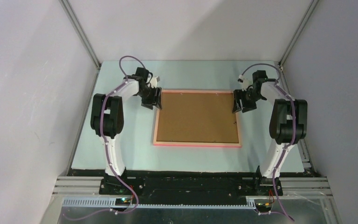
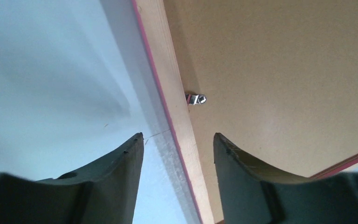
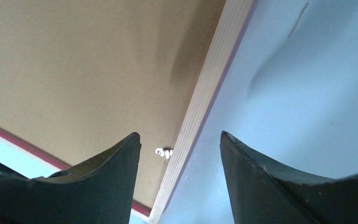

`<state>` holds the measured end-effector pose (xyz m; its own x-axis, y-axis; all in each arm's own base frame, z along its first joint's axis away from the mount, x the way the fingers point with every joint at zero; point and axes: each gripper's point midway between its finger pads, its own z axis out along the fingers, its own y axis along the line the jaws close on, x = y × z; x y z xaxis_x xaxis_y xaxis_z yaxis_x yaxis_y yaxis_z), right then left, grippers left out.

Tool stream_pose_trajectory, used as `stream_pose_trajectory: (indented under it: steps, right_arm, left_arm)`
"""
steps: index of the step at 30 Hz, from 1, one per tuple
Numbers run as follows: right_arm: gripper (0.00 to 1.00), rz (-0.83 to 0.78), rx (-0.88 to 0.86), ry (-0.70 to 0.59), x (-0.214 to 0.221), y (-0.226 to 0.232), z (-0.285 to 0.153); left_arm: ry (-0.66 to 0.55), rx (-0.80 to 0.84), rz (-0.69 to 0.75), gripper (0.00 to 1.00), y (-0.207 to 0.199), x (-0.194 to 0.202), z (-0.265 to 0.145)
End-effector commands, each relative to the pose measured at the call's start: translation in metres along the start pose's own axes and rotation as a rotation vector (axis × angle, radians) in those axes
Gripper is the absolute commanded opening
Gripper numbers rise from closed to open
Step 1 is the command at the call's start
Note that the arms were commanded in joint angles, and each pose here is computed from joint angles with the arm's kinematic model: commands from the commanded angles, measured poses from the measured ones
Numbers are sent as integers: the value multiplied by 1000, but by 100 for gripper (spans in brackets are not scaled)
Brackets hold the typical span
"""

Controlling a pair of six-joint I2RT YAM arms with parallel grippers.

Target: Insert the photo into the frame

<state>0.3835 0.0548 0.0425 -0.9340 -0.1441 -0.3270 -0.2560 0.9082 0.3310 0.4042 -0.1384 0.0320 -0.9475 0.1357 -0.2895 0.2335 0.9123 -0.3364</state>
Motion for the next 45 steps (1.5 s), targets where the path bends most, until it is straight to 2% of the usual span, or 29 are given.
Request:
stream_pose_trajectory:
  steps: [1,6,9,12,13,14,15,18,20,27,32,38,45]
  right_arm:
    - [70,-165,33,-186,-27,24,-61]
    - [76,-296,74,-230,-16,50,-81]
    - [82,-358,139,-319,-19,62,-104]
    - [97,-418,198,-385,-14,75,-115]
    - [98,-435,233,-430,-16,78,-128]
    - [99,-450,233,-435,-13,83,-128]
    - [99,-455,241,-463,-13,87,-137]
    - [99,-438,212,-500,-8,98,-145]
    - [99,-440,198,-517,-4,102,-150]
    - [99,-463,32,-394,31,130,-131]
    - [99,-575,9,-340,49,139,-111]
    - [99,-701,-46,-198,74,156,-79]
    - [99,-870,-8,-110,85,170,-49]
  left_arm:
    - [-206,-76,103,65,-11,-41,-62]
    - [-287,-102,133,71,-17,-37,-96]
    - [-313,-114,172,75,-18,-26,-107]
    - [-392,-163,219,80,-20,-24,-130]
    - [-385,-172,228,83,-19,-15,-127]
    - [-436,-197,251,86,-21,-19,-141]
    - [-430,-207,262,88,-21,-10,-138]
    - [-517,-262,318,98,-25,-7,-157]
    - [-538,-272,364,99,-32,1,-159]
    - [-576,-325,547,100,-54,27,-155]
    - [-576,-296,643,100,-77,37,-147]
    - [-537,-243,738,100,-94,49,-134]
    - [-469,-243,862,99,-102,66,-118]
